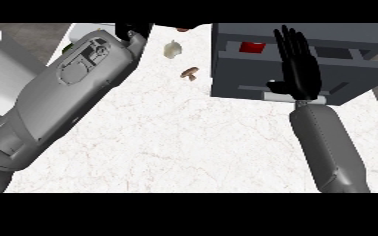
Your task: Pick up the can, place it into the drawer and close the drawer
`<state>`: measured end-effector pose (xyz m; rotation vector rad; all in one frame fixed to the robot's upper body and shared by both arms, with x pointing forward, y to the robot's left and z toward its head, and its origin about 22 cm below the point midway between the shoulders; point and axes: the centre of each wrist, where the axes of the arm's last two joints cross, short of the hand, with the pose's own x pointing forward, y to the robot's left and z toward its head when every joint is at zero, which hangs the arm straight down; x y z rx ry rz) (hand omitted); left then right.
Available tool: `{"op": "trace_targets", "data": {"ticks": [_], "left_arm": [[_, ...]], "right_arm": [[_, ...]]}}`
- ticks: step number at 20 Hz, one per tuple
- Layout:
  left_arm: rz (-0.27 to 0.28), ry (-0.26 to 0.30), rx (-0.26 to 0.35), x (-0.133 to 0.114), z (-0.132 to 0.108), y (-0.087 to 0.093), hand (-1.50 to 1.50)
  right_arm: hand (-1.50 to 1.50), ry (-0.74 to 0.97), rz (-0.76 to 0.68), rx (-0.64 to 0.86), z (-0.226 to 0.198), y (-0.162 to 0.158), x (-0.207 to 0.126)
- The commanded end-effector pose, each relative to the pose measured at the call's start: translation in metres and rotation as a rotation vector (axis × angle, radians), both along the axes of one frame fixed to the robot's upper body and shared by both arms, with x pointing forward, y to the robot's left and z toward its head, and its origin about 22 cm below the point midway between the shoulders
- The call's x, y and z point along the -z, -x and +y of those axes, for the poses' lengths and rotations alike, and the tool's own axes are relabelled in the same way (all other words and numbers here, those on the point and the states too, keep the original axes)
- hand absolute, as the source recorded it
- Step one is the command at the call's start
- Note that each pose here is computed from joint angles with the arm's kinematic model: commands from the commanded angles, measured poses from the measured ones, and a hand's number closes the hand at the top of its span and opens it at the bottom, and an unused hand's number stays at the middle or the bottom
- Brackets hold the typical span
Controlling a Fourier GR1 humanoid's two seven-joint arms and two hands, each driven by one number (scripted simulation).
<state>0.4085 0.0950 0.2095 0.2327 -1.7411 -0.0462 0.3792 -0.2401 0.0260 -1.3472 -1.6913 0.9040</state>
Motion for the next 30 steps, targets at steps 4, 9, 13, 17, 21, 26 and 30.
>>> {"op": "trace_targets", "data": {"ticks": [4, 9, 13, 17, 21, 26, 30], "left_arm": [[-0.001, -0.017, 0.006, 0.003, 0.026, 0.015, -1.5], [0.025, 0.0, -0.002, 0.023, 0.031, 0.026, -1.5], [0.005, -0.025, 0.008, 0.027, 0.052, 0.029, -1.5], [0.016, -0.028, 0.023, 0.033, 0.044, 0.044, -1.5], [0.015, -0.027, 0.036, 0.046, 0.038, 0.051, -1.5], [0.019, -0.042, 0.018, 0.05, 0.06, 0.054, -1.5], [0.033, -0.027, 0.023, 0.05, 0.059, 0.058, -1.5]], "right_arm": [[-1.5, -0.049, 0.013, 0.025, 0.014, -0.033, -0.001], [-1.5, -0.028, -0.011, 0.049, 0.031, -0.051, -0.013], [-1.5, -0.038, -0.034, 0.041, 0.035, -0.066, -0.034], [-1.5, -0.037, -0.027, 0.064, 0.032, -0.07, -0.037], [-1.5, -0.049, -0.042, 0.078, 0.018, -0.078, -0.058], [-1.5, -0.07, -0.043, 0.065, 0.044, -0.083, -0.065], [-1.5, -0.156, -0.056, 0.008, 0.036, -0.084, -0.068]]}}
